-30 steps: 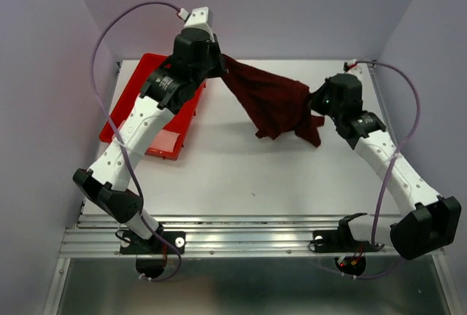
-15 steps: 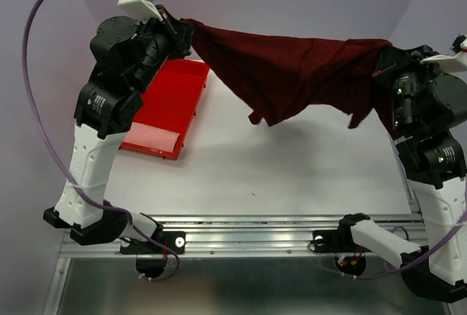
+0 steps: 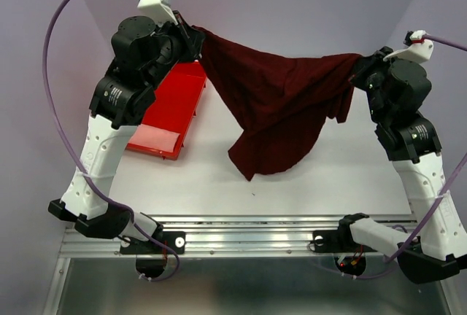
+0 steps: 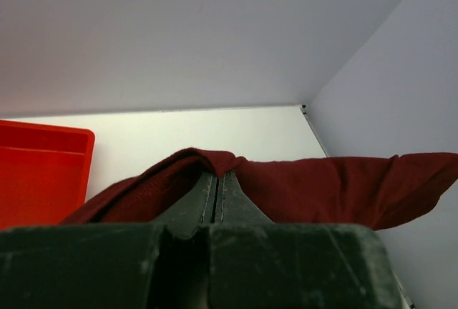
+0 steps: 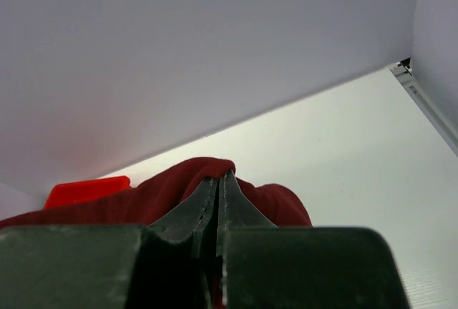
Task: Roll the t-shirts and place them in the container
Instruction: Flatten out the T-shirt at the center of the board.
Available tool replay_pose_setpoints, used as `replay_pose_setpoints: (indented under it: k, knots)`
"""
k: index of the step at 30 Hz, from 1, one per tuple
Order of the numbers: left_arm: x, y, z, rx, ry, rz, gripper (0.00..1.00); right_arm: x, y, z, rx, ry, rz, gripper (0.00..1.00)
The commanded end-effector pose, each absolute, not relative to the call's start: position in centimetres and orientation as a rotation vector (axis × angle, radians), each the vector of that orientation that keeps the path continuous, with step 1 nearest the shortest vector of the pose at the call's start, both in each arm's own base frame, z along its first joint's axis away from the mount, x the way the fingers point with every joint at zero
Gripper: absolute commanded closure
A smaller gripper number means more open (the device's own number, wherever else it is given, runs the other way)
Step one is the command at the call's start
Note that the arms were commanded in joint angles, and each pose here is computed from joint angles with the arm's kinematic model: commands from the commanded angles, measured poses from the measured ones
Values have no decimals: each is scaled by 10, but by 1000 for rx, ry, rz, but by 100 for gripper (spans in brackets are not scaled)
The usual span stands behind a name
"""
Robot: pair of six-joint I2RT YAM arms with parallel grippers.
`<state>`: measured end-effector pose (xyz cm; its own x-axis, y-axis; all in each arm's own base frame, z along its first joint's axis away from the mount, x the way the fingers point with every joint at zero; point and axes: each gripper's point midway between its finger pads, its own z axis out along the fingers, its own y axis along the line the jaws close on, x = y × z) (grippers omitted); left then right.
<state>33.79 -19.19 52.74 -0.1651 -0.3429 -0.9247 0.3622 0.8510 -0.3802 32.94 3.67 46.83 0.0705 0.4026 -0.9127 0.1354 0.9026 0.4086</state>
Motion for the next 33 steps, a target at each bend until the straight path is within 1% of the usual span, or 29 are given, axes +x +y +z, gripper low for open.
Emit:
replay_pose_setpoints:
  k: [1, 7, 9, 11, 18, 20, 23, 27, 29, 30, 32, 33]
  knots:
    - [326, -187, 557, 12, 1523, -658, 100, 311, 23, 503, 474, 1380, 217, 99]
    - [331, -196, 546, 28, 1553, -678, 100, 300, 14, 510, 493, 1351, 196, 99]
    - [328, -200, 545, 44, 1563, -699, 100, 290, 8, 518, 506, 1323, 189, 99]
    - [323, -200, 544, 56, 1571, -712, 100, 273, -3, 532, 524, 1282, 175, 99]
    - [289, -218, 540, 171, 1598, -879, 100, 209, -28, 591, 546, 1106, 202, 99]
    - [281, -226, 536, 198, 1614, -930, 100, 195, -32, 606, 540, 1068, 212, 99]
    - [277, -235, 530, 225, 1626, -972, 100, 190, -36, 613, 539, 1053, 187, 99]
    - [305, -245, 485, 164, 1753, -934, 100, 218, -45, 601, 554, 1108, 29, 99]
    - [318, -253, 460, 147, 1828, -923, 100, 256, -44, 577, 522, 1205, -123, 99]
    - [331, -262, 434, 137, 1900, -913, 100, 270, -43, 571, 512, 1221, -167, 99]
    - [342, -274, 404, 123, 1979, -933, 100, 307, -39, 540, 446, 1330, -317, 99]
    - [355, -284, 375, 116, 2037, -925, 100, 345, -29, 514, 403, 1403, -370, 99]
